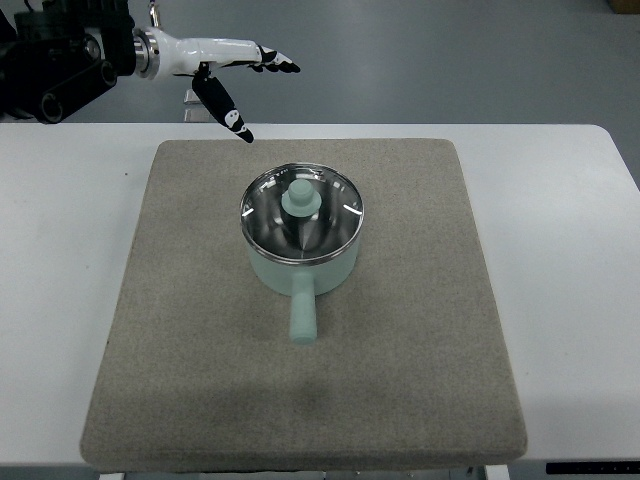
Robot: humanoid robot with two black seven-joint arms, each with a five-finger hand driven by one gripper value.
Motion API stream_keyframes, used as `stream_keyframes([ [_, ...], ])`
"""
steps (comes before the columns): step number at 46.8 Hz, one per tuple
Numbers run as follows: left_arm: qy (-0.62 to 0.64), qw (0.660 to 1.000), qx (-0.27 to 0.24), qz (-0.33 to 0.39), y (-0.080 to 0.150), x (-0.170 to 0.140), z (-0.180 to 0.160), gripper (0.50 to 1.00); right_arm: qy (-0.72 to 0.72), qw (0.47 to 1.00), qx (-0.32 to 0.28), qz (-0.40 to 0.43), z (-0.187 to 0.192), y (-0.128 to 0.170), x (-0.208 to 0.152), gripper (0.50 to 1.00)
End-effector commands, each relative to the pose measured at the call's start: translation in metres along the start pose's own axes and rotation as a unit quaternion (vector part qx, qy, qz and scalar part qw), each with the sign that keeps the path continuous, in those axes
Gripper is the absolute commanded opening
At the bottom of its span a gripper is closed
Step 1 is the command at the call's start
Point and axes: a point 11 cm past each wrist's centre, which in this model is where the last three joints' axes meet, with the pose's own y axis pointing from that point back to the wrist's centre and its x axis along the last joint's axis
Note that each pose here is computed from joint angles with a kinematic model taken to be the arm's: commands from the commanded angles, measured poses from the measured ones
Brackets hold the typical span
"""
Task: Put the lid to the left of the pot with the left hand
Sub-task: 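Swing the left hand over the pot, fingers pointing down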
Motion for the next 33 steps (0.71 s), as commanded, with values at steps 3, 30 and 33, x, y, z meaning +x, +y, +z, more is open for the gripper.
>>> stream_keyframes([
  [3,-0.028,0.999,-0.021,-0.008,0.005,0.014,0.020,0.994,0.000,1.000,0.000,0.000,0.000,0.000,0.000,0.924],
  [30,-0.231,0.962,-0.062,-0.131,0.015,0.000,0.084,0.994,0.000,1.000,0.000,0.000,0.000,0.000,0.000,0.924],
  [33,-0.233,0.961,-0.066,-0.134,0.015,-0.001,0.087,0.994,0.000,1.000,0.000,0.000,0.000,0.000,0.000,0.924],
])
